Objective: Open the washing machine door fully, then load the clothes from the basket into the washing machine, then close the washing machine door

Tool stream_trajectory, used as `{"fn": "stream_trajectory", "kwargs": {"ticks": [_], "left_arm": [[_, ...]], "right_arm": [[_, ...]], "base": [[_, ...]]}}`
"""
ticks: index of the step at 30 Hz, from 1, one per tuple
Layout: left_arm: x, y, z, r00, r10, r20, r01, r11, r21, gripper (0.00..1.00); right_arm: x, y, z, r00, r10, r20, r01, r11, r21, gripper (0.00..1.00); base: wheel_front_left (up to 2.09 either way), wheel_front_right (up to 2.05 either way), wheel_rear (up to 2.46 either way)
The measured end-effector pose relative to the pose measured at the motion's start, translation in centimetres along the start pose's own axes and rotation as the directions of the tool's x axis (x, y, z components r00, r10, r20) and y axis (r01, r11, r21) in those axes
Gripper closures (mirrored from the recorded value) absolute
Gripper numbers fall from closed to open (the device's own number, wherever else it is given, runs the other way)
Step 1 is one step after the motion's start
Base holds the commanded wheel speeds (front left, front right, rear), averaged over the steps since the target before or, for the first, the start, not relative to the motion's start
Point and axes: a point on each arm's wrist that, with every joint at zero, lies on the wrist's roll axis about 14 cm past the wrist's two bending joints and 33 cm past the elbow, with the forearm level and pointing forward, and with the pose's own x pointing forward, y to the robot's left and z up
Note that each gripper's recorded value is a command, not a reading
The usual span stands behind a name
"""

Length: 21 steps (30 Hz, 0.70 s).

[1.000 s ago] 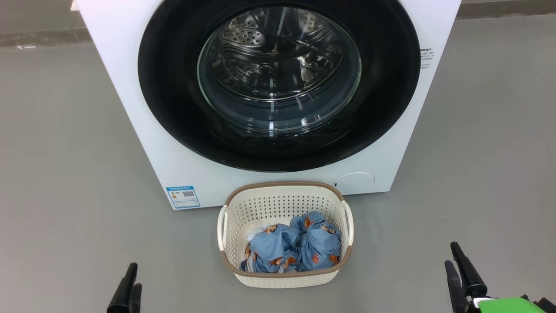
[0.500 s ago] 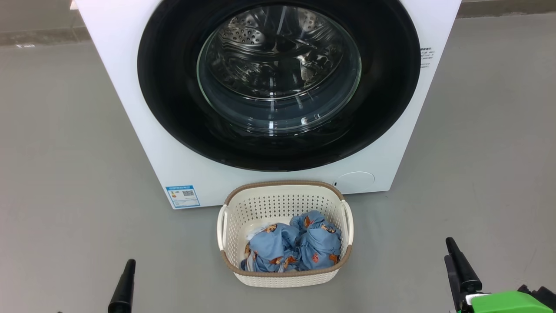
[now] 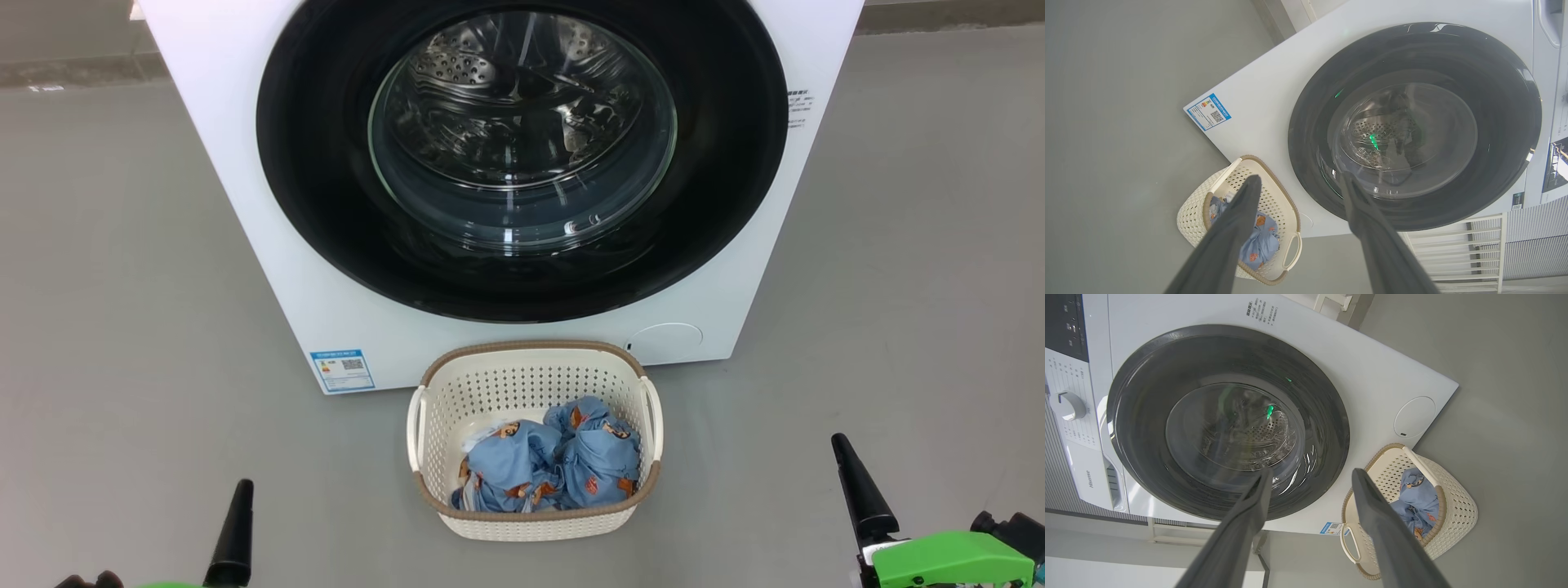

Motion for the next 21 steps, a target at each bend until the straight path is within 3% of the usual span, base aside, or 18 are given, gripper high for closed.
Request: {"fn": "stream_trajectory", "kwargs": {"ticks": [11,21], "left_arm": [[0.1,-0.7,0.3,1.000,-0.028,0.010,0.027,0.990,0.142,0.00],[0.2,-1.5,0.3,0.998,-0.064,0.003,0.059,0.941,0.333,0.00]], "right_arm": [[0.2,0.6,0.1,1.000,0.024,-0.008,-0.025,0.992,-0.126,0.00],[0.4,1.0,0.5,0.999,0.042,-0.008,-0.043,0.963,-0.267,0.00]], "base": [[0.00,0.00,0.00],[0.00,0.00,0.00]]}}
